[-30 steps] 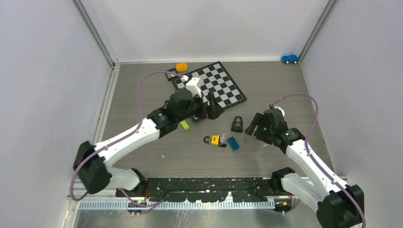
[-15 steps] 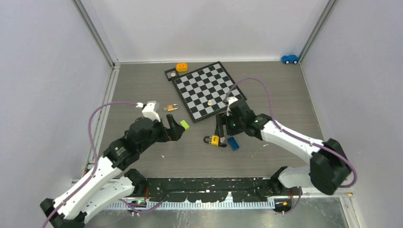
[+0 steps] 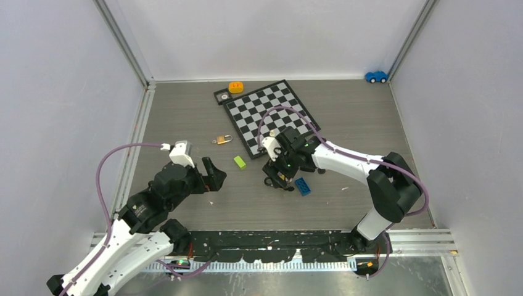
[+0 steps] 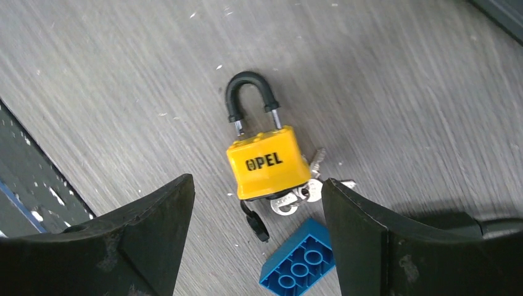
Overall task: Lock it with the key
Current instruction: Pick up the lock from the center of the board.
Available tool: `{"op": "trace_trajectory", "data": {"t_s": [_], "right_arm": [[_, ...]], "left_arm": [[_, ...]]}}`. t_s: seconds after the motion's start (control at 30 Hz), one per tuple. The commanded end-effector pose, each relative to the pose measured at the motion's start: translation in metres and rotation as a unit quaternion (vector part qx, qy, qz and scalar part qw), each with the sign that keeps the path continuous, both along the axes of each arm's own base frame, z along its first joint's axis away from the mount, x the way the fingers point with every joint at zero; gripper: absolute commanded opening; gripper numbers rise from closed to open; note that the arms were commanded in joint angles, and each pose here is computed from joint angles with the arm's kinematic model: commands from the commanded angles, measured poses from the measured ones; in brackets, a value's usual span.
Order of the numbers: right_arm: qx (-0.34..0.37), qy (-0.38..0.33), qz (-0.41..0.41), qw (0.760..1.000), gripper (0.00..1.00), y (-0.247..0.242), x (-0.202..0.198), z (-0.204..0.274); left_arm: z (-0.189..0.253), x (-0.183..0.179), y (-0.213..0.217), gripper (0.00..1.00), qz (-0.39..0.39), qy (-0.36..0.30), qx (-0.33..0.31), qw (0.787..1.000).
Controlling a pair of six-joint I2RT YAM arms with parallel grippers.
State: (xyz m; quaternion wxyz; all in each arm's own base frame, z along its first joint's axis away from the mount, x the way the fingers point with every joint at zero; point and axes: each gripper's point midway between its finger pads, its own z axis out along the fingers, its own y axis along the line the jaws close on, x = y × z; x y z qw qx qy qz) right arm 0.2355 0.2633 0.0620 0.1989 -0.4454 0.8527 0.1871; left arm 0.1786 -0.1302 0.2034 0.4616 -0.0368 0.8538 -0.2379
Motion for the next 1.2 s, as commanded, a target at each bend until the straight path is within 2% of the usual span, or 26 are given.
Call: {"op": "trace_trajectory", "data": {"t_s": [0.0, 0.23, 0.47, 0.63, 0.77, 0.83, 0.93, 1.03, 1.17], "right_arm": [[0.01, -0.023, 0.108, 0.994, 0.8, 0.01, -0.007, 0.004], [-0.016, -0.055, 0.127, 0.99, 0.8, 0.01, 0.003, -0.013], [-0.049, -0.04, 0.14, 0.988, 0.78, 0.008, 0.004, -0.036], [-0.092, -0.075, 0.134, 0.984, 0.5, 0.002, 0.01, -0.044], [-0.088, -0.102, 0.126, 0.983, 0.19, 0.004, 0.01, -0.034], [-0.068, -0.109, 0.115, 0.985, 0.09, 0.008, 0.006, -0.023], [0.009, -0.129, 0.092, 0.987, 0.01, 0.023, -0.001, 0.014], [0.109, -0.148, 0.064, 0.981, 0.0, 0.039, -0.013, 0.058], [0.247, -0.176, 0.025, 0.953, 0.0, 0.051, -0.029, 0.121]], "left_arm": [[0.014, 0.003, 0.008, 1.0, 0.013, -0.016, 0.005, 1.0], [0.013, 0.004, 0.006, 1.0, 0.012, -0.014, 0.005, 1.0], [0.015, 0.004, 0.009, 1.0, 0.015, -0.015, 0.013, 1.0], [0.017, 0.003, 0.012, 1.0, 0.021, -0.018, 0.011, 1.0], [0.021, 0.003, 0.011, 1.0, 0.019, -0.021, 0.009, 1.0], [0.024, 0.003, 0.011, 1.0, 0.02, -0.024, 0.007, 0.999], [0.035, 0.004, 0.011, 1.0, 0.022, -0.033, -0.004, 0.999], [0.049, 0.004, 0.007, 1.0, 0.014, -0.044, -0.019, 0.999], [0.072, 0.0, -0.005, 1.0, -0.021, -0.068, -0.048, 0.996]]}}
